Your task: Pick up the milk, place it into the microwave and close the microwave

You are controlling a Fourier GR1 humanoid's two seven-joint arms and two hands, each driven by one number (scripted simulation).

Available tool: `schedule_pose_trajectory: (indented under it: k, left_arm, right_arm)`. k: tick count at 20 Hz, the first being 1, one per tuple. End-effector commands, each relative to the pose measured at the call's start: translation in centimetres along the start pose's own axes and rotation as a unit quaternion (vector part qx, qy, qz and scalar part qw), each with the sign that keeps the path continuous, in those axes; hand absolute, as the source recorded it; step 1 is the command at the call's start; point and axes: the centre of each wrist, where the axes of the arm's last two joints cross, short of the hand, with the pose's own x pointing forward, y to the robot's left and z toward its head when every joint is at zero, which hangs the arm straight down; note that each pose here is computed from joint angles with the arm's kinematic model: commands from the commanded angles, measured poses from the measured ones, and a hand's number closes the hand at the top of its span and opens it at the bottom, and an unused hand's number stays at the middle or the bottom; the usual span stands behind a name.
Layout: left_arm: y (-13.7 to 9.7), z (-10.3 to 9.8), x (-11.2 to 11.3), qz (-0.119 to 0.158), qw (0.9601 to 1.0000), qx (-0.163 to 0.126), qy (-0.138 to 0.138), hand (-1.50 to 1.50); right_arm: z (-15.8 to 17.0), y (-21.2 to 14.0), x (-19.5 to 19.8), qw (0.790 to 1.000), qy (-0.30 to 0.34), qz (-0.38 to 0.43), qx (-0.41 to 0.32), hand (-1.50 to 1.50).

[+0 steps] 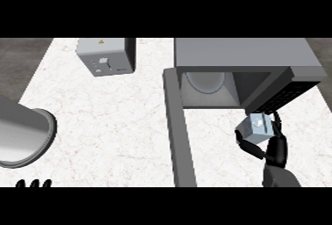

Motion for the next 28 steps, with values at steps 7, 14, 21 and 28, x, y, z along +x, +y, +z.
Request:
schedule_pose_trajectory:
  k: [7,14,21,28]
  left_arm:
    - [-0.3,-0.7,0.4,0.01,0.9999,-0.011,0.006,-1.5]
    - [-0.4,-0.5,-0.2,0.01,0.9997,-0.02,0.005,-1.5]
    - [-0.7,0.5,0.2,0.015,0.9999,-0.002,-0.008,-1.5]
    - [-0.8,0.4,0.7,0.011,0.9997,-0.015,0.013,-1.5]
  right_arm:
    - [-3.7,2.7,1.4,0.996,-0.056,-0.048,0.047,1.5]
    - [-4.8,4.7,2.3,0.988,-0.088,-0.09,0.09,1.5]
    - [-3.4,5.8,2.6,0.983,-0.109,-0.105,0.108,1.5]
    - [-2.5,3.9,2.8,0.981,-0.106,-0.106,0.122,1.5]
